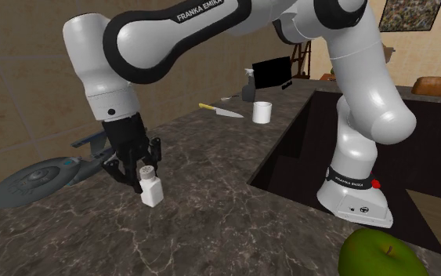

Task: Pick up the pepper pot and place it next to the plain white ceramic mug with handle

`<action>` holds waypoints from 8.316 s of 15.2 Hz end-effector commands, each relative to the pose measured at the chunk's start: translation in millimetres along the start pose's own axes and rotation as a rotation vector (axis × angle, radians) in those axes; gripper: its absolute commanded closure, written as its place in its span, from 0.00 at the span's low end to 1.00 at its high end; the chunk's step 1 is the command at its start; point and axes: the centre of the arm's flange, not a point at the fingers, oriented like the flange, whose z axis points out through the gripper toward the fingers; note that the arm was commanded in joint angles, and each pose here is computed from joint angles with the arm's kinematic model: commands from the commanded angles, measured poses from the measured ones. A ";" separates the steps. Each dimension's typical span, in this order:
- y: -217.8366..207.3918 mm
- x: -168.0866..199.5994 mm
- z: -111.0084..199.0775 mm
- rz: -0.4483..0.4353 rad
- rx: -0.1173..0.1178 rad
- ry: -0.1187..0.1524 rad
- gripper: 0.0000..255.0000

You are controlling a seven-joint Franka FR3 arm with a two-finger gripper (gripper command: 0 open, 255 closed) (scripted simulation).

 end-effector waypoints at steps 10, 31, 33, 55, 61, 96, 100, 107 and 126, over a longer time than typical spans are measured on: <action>1.1 -12.5 -57.5 0.000 0.000 0.000 1.00; 92.9 -44.3 -123.9 0.000 0.000 0.000 1.00; 118.8 -48.9 -122.6 0.000 0.000 0.000 1.00; 404.4 -99.4 -108.1 0.000 0.000 0.000 1.00; 482.3 -113.2 -104.1 0.000 0.000 0.000 1.00; 739.4 -141.5 -13.7 0.000 0.000 0.000 1.00; 739.1 -137.0 6.9 0.000 0.000 0.000 1.00; 738.7 -128.9 43.0 0.000 0.000 0.000 1.00; 738.4 -123.7 53.4 0.000 0.000 0.000 0.00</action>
